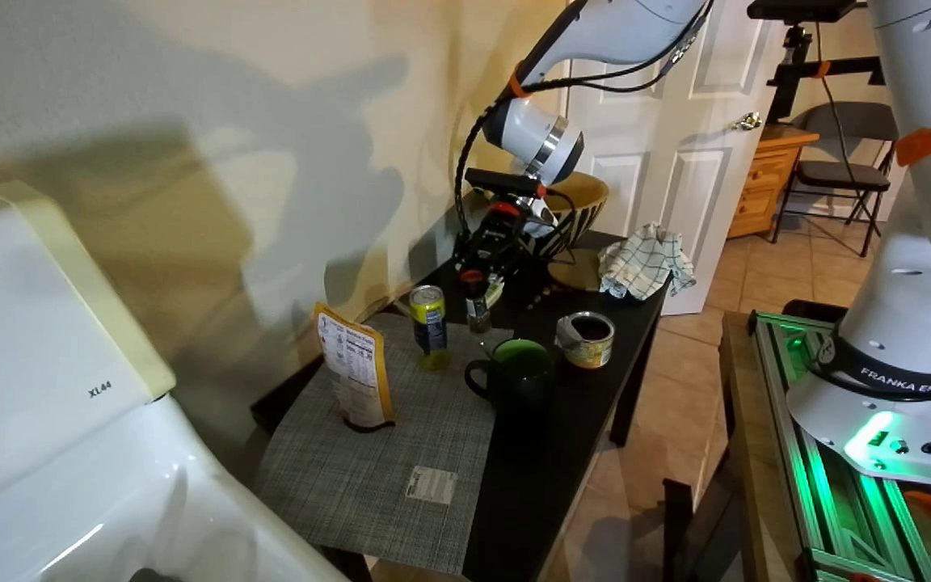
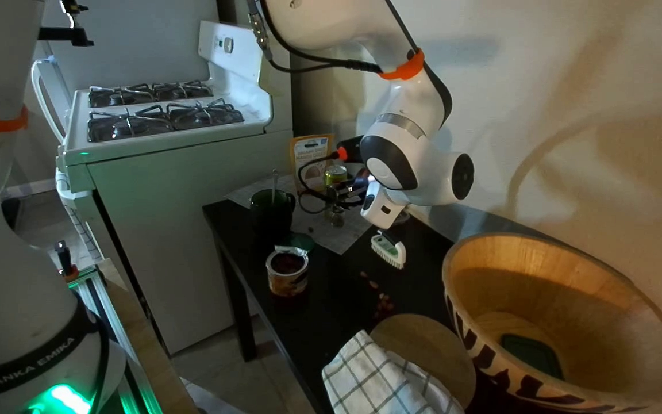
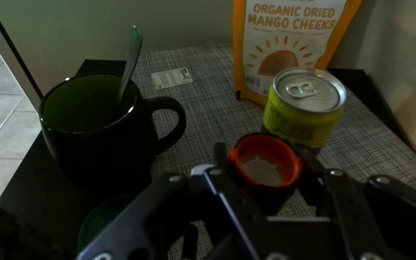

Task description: Remove the bottle from the brown bowl

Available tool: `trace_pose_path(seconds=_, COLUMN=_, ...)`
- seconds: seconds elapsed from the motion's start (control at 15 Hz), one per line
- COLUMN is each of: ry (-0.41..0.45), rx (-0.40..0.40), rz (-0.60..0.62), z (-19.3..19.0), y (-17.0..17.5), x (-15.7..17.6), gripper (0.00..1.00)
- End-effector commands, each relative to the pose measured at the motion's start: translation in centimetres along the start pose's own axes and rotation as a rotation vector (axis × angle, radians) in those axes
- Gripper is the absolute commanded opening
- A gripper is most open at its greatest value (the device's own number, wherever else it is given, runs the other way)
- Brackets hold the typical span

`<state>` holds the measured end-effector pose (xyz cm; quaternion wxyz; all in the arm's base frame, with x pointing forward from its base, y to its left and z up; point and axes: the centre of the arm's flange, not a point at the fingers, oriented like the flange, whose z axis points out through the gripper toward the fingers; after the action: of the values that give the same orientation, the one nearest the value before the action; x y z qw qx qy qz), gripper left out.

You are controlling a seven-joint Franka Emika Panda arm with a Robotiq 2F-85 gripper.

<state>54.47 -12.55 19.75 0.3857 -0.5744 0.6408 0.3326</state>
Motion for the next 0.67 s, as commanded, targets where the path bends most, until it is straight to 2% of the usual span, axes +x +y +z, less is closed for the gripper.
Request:
trace_pose_path(seconds=0.0, ry=0.020, rx=-0.022, rz=-0.044, z=0.7, y=1.4, x=0.4, gripper=0.22)
trace_pose_path(seconds=0.6, ry=0.020, rx=-0.045, rz=-0.148, z=1.7, y=2.5, x=1.6, gripper=0.22)
